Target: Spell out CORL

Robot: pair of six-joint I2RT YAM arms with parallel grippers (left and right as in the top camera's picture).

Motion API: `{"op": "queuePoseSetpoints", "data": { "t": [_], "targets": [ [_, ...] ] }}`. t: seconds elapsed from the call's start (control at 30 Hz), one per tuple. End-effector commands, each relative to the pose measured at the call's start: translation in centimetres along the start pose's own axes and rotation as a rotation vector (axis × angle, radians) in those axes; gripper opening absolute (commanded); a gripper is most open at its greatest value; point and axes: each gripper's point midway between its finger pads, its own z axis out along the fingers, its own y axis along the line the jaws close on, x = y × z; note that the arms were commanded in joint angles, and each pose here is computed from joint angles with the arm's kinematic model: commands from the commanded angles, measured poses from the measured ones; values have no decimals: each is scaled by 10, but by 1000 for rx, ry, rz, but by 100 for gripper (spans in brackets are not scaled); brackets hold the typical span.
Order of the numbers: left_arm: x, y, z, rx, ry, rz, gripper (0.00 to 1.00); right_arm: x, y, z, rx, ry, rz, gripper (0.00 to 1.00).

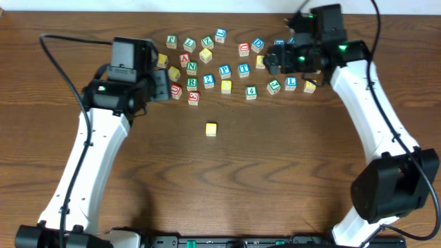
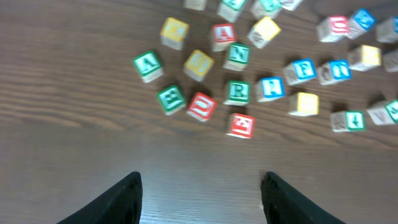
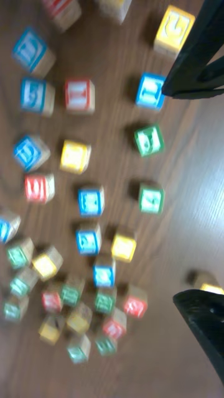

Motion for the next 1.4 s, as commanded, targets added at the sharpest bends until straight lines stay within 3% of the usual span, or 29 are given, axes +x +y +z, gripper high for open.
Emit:
{"op": "queuePoseSetpoints", "data": {
  "t": [0.0,0.23,0.4,0.63,0.9,1.37],
  "targets": [
    [-11,21,-12,-28,-34,-31,61,-34,56,-12,-48,-52,-48,92],
    [-3,52,-14,-83,10,-92,61,-39,115,36,-10,-1,-23,86],
    [12,78,-18,-175,67,-122,60,-14,110,88,45,72,75,83],
    [16,87,-18,-197,81,-138,60,19,104,134,91,164,136,70],
    [16,87,-18,-198,81,-138,60,47,89,163,192,218,159,58],
    [17,87,-18,-198,84,-138,61,78,68,200,285,269,182,50]
  ]
}}
